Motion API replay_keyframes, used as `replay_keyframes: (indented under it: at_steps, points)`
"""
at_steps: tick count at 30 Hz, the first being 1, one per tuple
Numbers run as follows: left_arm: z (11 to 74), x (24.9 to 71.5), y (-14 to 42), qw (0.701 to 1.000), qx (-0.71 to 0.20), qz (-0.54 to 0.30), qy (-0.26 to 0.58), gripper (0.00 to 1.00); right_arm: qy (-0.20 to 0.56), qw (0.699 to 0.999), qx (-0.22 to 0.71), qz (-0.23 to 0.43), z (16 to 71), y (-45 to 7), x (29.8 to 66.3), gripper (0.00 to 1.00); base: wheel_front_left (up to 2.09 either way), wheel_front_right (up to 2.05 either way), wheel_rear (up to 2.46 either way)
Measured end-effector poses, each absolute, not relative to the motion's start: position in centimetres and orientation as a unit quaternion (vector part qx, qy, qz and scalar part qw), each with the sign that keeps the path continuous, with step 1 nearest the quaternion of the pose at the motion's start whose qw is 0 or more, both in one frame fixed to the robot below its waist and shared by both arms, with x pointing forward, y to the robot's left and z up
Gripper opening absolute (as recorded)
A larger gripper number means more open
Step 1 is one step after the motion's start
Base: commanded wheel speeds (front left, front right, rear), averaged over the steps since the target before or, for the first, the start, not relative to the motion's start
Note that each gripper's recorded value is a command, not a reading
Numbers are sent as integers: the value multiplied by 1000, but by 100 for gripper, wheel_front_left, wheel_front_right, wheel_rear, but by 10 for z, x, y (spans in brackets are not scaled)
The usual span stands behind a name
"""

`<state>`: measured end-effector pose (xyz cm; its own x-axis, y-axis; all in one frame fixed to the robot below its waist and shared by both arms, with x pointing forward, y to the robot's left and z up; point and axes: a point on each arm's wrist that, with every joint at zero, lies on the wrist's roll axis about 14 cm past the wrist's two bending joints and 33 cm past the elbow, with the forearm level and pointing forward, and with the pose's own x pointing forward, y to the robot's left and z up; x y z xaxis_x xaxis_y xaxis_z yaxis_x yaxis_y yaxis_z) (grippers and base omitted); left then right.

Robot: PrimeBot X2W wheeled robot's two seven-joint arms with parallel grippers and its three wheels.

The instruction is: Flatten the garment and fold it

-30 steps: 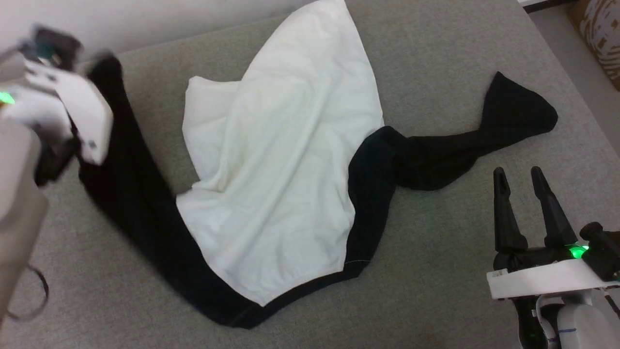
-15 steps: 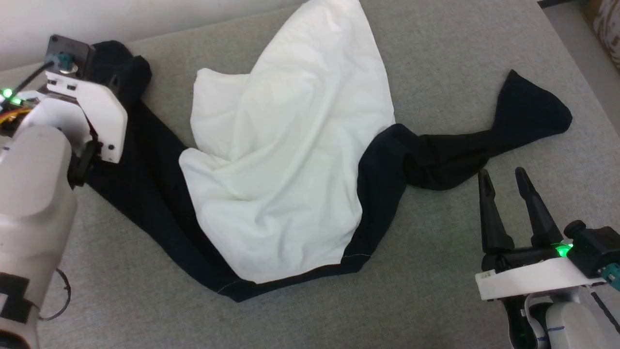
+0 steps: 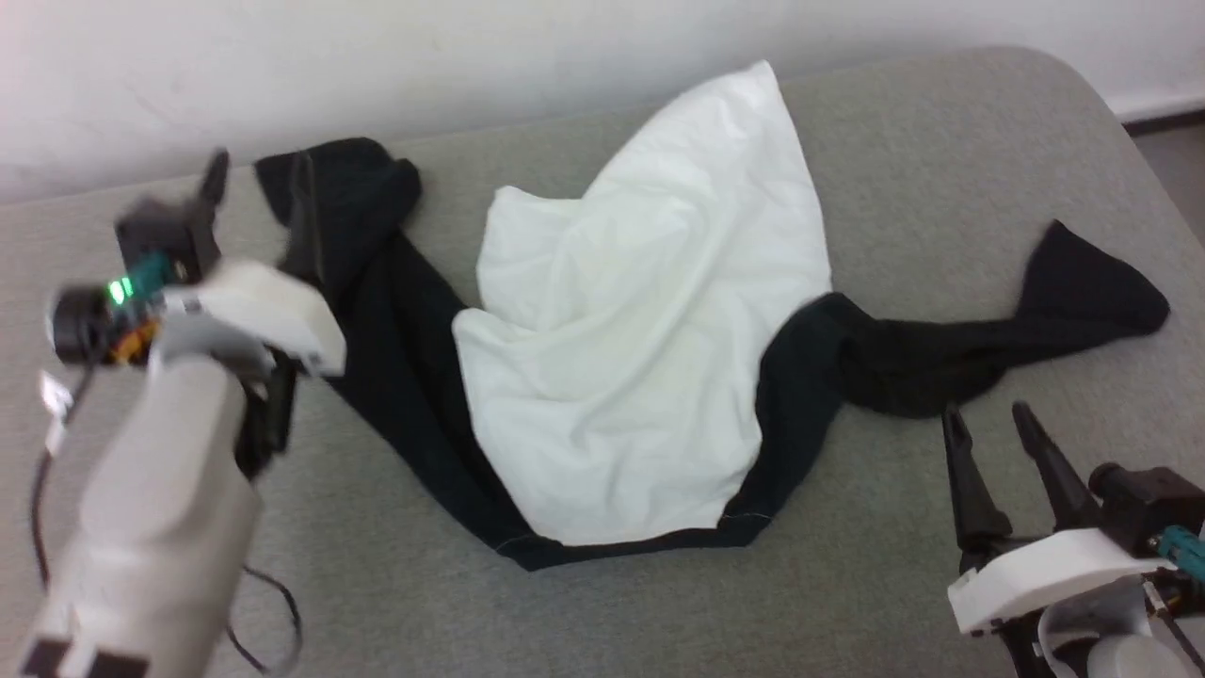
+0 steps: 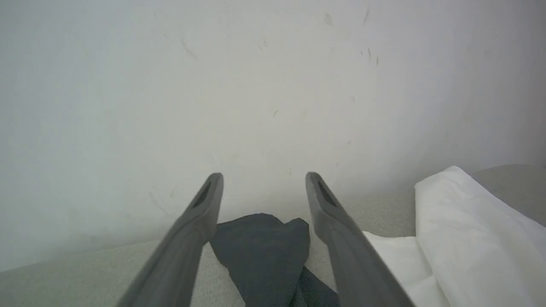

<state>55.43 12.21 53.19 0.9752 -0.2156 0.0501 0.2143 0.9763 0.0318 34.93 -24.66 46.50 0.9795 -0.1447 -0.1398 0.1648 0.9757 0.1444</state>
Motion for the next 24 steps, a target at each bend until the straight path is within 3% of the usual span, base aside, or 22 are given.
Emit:
replay_keyframes:
  at_steps: [12, 17, 24]
  points:
    - [504, 402, 149, 999, -32, -39, -13, 100, 187, 979, 70, 32, 443, -194, 355, 100, 0, 0, 0]
    - [496, 370, 154, 999, -41, -20, 1, 100, 270, 956, 93, 62, 428, -177, 359, 100, 0, 0, 0]
    - [500, 359, 163, 999, -47, -3, -7, 100, 346, 930, 90, 87, 407, -156, 371, 100, 0, 0, 0]
